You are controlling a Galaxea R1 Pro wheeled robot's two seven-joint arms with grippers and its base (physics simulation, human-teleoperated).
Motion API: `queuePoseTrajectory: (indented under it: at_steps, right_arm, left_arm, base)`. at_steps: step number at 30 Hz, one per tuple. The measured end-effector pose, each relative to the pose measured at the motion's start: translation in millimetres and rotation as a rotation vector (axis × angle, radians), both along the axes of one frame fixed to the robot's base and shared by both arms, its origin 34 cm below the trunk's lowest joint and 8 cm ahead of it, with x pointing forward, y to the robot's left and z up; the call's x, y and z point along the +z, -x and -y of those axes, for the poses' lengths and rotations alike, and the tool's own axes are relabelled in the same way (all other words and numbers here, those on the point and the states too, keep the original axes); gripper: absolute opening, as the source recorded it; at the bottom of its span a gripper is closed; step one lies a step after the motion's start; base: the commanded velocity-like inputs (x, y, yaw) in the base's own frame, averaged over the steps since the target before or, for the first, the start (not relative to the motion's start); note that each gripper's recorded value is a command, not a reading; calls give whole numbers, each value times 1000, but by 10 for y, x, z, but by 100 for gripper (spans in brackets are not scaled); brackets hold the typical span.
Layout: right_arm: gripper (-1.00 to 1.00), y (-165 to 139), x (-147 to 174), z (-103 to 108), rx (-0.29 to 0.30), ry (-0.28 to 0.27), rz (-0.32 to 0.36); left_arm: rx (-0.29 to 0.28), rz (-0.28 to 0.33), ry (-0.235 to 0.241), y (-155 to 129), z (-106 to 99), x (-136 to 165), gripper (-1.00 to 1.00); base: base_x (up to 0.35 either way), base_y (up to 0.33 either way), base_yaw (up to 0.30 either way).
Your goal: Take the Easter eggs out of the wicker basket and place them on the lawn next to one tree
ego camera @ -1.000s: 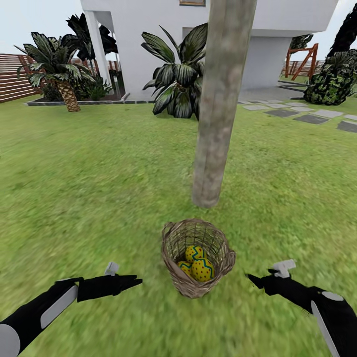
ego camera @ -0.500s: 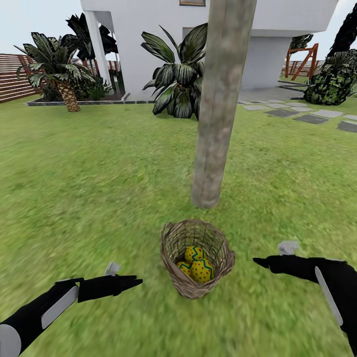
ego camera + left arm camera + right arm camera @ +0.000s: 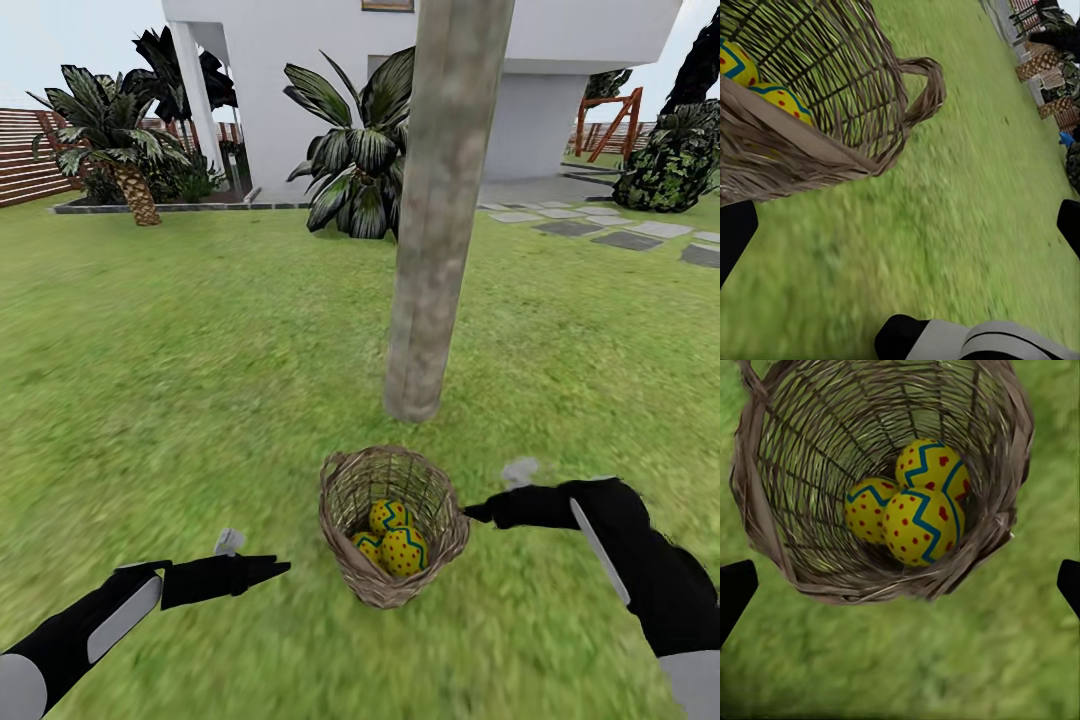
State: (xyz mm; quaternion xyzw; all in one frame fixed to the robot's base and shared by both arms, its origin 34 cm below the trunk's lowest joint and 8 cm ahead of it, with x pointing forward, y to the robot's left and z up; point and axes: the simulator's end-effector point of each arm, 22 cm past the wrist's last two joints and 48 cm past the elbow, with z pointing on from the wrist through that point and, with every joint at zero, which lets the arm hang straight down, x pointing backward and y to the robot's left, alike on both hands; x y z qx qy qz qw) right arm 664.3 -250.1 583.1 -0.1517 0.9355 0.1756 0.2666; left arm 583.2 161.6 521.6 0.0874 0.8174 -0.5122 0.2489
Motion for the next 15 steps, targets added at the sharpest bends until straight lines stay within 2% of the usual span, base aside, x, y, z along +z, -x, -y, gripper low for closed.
queuePoseTrajectory:
  at_steps: [2,6,10,15]
  right_arm:
    - [100,7,-3,-107,31,4,-3]
    - [100,-8,21,-275,55,-11,-1]
    - [100,-4,17,-431,66,-35,-3]
    - [100,45,-45,-551,95,-34,-15]
  left_arm:
    - [0,1,0,-1,4,2,100]
    - [-1,0,1,0,6,2,100]
    - [-4,-3,9,8,62,-2,100]
    - [-6,-10,15,18,100,-27,100]
  base:
    - [0,0,0]
    - [0,-77,0]
    - [0,-261,109]
    - [0,-300,191]
